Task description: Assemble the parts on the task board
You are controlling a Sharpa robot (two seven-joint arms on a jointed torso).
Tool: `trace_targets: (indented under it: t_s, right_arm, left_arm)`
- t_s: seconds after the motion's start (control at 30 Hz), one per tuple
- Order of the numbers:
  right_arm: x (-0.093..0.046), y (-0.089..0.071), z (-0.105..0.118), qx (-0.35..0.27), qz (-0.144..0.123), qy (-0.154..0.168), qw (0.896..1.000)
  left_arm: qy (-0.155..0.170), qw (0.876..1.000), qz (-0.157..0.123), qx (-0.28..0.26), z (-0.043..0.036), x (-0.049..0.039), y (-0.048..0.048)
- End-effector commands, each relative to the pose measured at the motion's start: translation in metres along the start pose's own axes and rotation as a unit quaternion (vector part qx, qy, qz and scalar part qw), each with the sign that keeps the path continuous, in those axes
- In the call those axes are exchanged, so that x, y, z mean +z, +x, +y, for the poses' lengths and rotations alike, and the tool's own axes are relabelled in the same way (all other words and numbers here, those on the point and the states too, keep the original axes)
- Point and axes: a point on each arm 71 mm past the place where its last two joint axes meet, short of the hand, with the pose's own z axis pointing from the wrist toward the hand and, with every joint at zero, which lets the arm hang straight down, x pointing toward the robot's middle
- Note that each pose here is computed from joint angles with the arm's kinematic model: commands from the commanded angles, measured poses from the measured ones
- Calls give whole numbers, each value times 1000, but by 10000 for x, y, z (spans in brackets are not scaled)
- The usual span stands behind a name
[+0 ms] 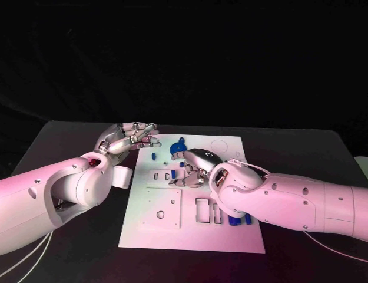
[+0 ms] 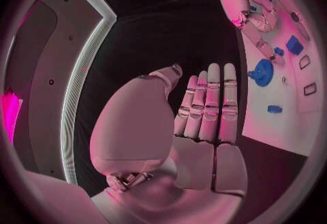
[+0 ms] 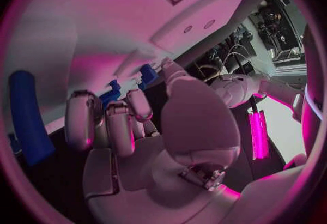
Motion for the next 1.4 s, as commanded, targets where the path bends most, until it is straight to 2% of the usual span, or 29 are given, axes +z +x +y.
trace_targets:
  t_s: [0.03, 0.2, 0.27, 0.43, 0.5, 0.6, 0.7, 0.8, 0.83, 0.93, 1.1, 1.23, 1.4]
  right_arm:
    - [-40, -72, 7, 49, -34, -10, 998]
    - [-141, -217, 2, 93, -53, -38, 994]
    - [-201, -326, -5, 113, -63, -56, 990]
    - [-307, -575, -58, 155, -90, -79, 981]
    - [-345, -703, -124, 176, -102, -77, 976]
    - [-388, -873, -250, 204, -110, -62, 971]
    - [-423, -1051, -429, 231, -116, -37, 965]
    - [-472, -1200, -617, 246, -126, -11, 961]
    - [-479, -1219, -646, 247, -127, -8, 961]
    - [-511, -1317, -819, 250, -135, 12, 959]
    - [-571, -1422, -1025, 249, -145, 35, 957]
    - [-601, -1457, -1116, 247, -150, 46, 956]
    - [-622, -1472, -1172, 246, -153, 53, 956]
  left_arm:
    - [2, 999, 44, 15, -4, 11, 49]
    - [-7, 998, 51, 44, 23, 29, 0]
    - [-13, 997, 50, 59, 39, 41, -23]
    - [-35, 994, 44, 92, 90, 74, -61]
    - [-54, 991, 44, 112, 128, 89, -72]
    - [-105, 981, 55, 153, 213, 96, -82]
    - [-165, 960, 79, 213, 292, 97, -93]
    - [-209, 935, 98, 268, 322, 121, -85]
    - [-216, 931, 101, 276, 326, 127, -81]
    - [-248, 902, 119, 333, 338, 167, -56]
    - [-280, 847, 135, 431, 322, 279, 13]
    - [-284, 827, 137, 466, 287, 376, 74]
    - [-279, 811, 141, 495, 218, 490, 185]
